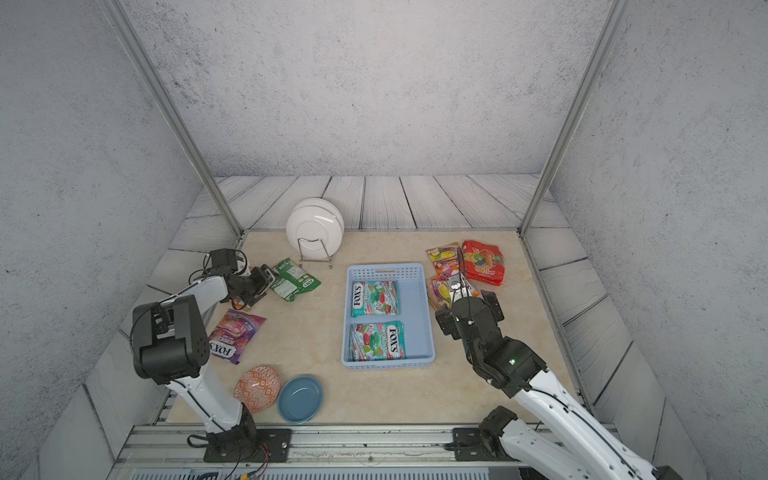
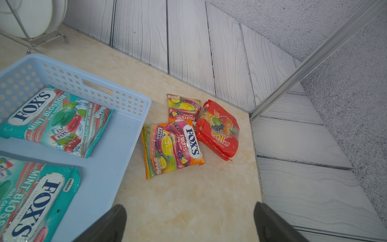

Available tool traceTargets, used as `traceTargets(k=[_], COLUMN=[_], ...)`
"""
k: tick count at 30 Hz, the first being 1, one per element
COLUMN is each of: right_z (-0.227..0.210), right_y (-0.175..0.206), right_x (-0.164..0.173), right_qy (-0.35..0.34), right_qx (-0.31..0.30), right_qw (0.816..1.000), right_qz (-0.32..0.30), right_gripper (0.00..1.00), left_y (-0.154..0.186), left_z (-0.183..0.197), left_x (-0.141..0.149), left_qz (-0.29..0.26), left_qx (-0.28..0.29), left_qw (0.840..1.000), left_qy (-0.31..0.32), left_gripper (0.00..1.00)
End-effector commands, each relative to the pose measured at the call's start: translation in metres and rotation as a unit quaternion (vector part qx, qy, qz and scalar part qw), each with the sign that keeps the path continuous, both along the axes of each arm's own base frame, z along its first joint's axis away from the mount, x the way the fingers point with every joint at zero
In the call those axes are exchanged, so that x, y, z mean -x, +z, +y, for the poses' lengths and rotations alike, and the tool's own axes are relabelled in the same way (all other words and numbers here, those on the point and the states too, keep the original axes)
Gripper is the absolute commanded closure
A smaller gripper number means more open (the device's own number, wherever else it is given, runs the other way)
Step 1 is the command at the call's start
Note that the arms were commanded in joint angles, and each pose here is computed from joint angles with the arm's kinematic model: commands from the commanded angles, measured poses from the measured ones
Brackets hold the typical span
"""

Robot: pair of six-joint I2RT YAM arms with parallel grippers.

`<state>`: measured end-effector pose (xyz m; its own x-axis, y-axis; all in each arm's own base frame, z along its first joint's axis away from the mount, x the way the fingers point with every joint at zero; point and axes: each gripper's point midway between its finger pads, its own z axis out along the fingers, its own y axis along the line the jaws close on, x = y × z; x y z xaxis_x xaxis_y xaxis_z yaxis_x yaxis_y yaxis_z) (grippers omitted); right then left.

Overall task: Put the candies in the basket
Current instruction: Pick up the candy at the center of the board.

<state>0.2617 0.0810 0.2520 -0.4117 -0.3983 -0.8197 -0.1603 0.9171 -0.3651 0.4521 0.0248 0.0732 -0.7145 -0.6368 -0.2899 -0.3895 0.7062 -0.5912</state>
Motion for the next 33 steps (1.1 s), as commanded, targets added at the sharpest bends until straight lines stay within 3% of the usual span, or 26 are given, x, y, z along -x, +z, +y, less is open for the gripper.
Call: traceTargets(k=[1,15,26,33], right_z=[-0.004,-0.003,-0.004,-0.003], right_y=[0.005,0.004,0.003,0.004], right_x=[0.001,0.0,-0.002,-0.003], right_qy=[-0.007,-0.004,-0.006,-0.004], right_qx=[0.0,0.005,0.014,0.012], right_qw=[1.0,1.0,1.0,1.0], right_qz=[-0.014,-0.014,-0.012,-0.014], right_gripper=[0.01,0.01,0.01,0.01], left_y=[0.0,-0.038,-0.036,-0.004], left_z=[-0.002,0.002,0.004,0.004], left_x=[-0.008,-0.018,-0.014,-0.011], left_qz=[0.002,0.055,0.054,0.016], left_qx=[0.026,0.046,0.04,0.023], left_qw=[1.0,0.997,0.998,1.0], left_qy=[-0.006,0.0,0.008,0.005], left_gripper=[0.19,0.4,0.84,0.98])
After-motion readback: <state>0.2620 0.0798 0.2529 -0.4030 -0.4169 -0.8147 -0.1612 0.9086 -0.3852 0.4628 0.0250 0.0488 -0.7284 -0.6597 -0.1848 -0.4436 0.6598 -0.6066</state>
